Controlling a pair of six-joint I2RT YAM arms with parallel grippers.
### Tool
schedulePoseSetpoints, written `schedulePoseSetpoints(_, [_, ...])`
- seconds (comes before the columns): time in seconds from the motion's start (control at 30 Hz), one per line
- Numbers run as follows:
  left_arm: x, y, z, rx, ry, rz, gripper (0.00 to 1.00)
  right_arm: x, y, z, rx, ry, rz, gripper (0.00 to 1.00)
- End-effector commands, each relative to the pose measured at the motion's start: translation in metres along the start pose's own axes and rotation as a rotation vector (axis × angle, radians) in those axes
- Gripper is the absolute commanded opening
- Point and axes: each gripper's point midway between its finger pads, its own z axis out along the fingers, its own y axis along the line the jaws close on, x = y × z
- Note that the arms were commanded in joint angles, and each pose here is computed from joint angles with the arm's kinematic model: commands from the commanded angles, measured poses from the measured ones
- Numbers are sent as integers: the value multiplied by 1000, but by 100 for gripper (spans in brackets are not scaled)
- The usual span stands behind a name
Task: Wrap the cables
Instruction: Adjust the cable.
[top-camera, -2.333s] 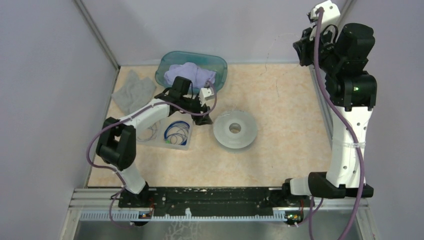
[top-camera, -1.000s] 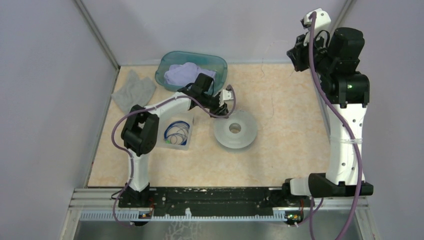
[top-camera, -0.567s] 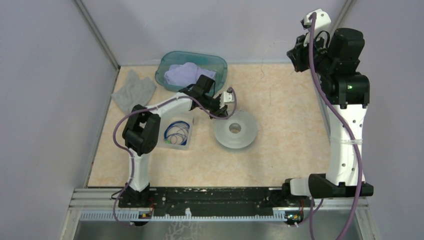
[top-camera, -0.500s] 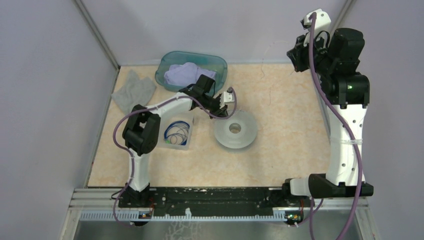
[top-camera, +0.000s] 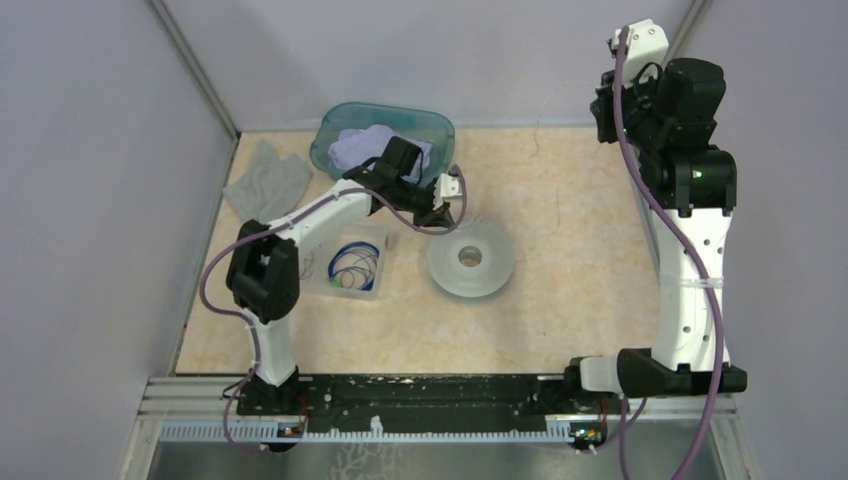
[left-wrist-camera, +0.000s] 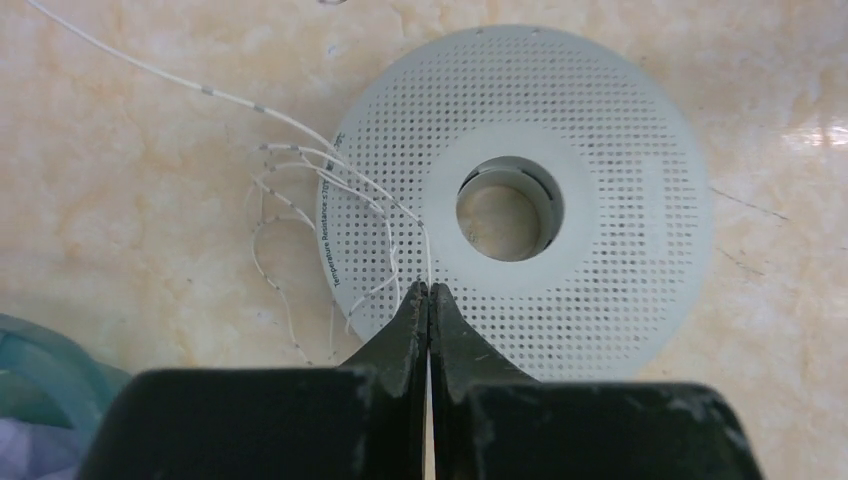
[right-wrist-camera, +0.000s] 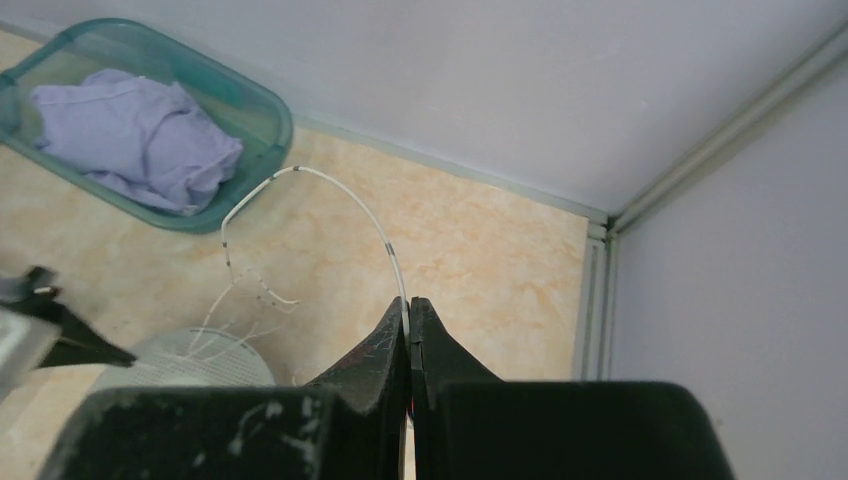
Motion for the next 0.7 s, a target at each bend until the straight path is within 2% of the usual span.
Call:
schedulePoseSetpoints(0.0, [-49,-32,-46,58,-58,119,0,-17,-44,-6,227,-40,-47,0])
schedulePoseSetpoints(0.17, [-52,-68,-83,105,-3,161,0,-11,-77,-4,366,-13,-72,0])
schedulePoseSetpoints(0.3, [-73,-90,-113,113,-21,192,0,-5,-89,0,409,0,-75,0])
schedulePoseSetpoints(0.5, [-127,-108,-152,130,-161,197,0,7,-101,9,457,42,-102,0])
schedulePoseSetpoints(0.67, [-171,-99,-201,108,-362,167,0,18,-120,8,526,71,-128,0])
